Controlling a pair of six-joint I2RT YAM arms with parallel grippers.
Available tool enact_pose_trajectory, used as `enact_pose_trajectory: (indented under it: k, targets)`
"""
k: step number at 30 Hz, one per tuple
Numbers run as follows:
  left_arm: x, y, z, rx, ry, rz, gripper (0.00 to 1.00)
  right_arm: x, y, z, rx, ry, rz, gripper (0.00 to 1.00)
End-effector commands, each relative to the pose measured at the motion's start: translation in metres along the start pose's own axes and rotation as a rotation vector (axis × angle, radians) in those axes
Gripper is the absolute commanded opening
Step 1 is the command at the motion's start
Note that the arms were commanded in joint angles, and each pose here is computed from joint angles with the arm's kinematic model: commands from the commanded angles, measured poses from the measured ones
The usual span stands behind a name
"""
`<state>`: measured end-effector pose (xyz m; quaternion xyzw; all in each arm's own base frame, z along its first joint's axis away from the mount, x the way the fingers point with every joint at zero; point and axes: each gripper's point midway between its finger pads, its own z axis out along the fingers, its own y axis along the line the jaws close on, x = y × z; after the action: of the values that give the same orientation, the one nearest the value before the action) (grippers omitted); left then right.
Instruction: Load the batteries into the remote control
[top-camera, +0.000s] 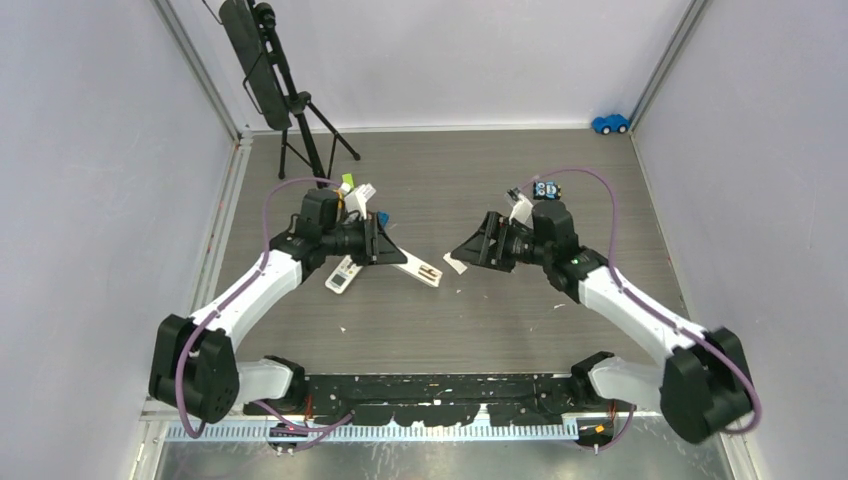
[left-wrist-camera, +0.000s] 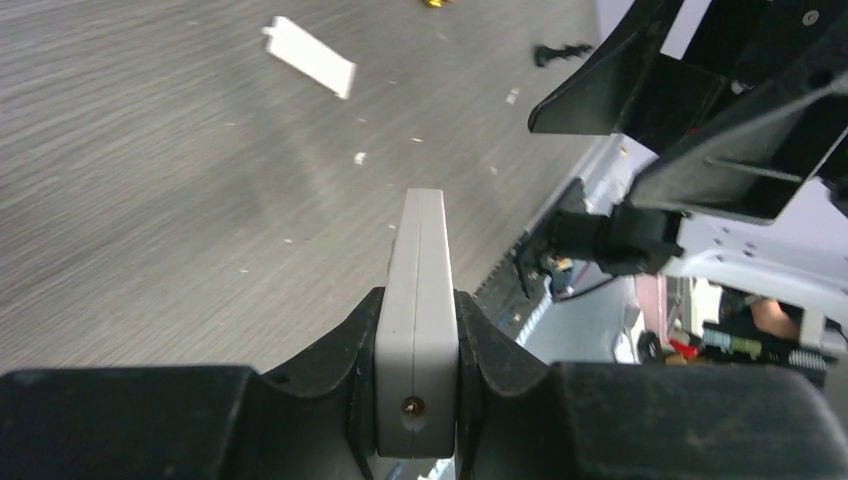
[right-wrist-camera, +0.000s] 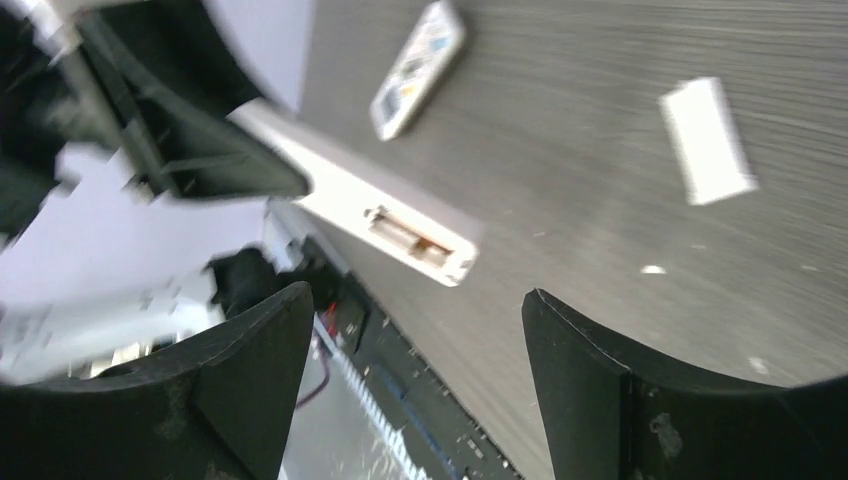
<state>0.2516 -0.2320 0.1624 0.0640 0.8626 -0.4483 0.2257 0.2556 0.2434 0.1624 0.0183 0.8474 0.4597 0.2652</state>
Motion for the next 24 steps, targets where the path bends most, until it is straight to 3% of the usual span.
enact_pose_trajectory:
  k: [1,8,13,17,19,23,24]
  targets:
    - [-0.008,-0.068,-0.023,0.264,0.014,0.157,0.00,0.025,0.066,-0.034,-0.320,0.073,-0.234,0.82]
    - [0.011,-0.119,-0.049,0.459,0.128,0.355,0.00,0.028,0.105,-0.065,-0.415,0.096,-0.404,0.84]
    - [0.023,-0.142,-0.054,0.556,0.156,0.424,0.00,0.056,0.116,-0.062,-0.468,0.231,-0.495,0.84]
    - [0.024,-0.155,-0.056,0.595,0.145,0.451,0.00,0.077,0.124,-0.055,-0.497,0.337,-0.537,0.79]
    - [0.023,-0.161,-0.058,0.611,0.135,0.452,0.00,0.084,0.128,-0.053,-0.510,0.372,-0.549,0.69]
    - [0.019,-0.169,-0.064,0.626,0.093,0.459,0.01,0.088,0.134,-0.055,-0.539,0.390,-0.531,0.35]
    - [0.016,-0.173,-0.065,0.635,0.070,0.460,0.08,0.087,0.136,-0.056,-0.548,0.380,-0.528,0.26]
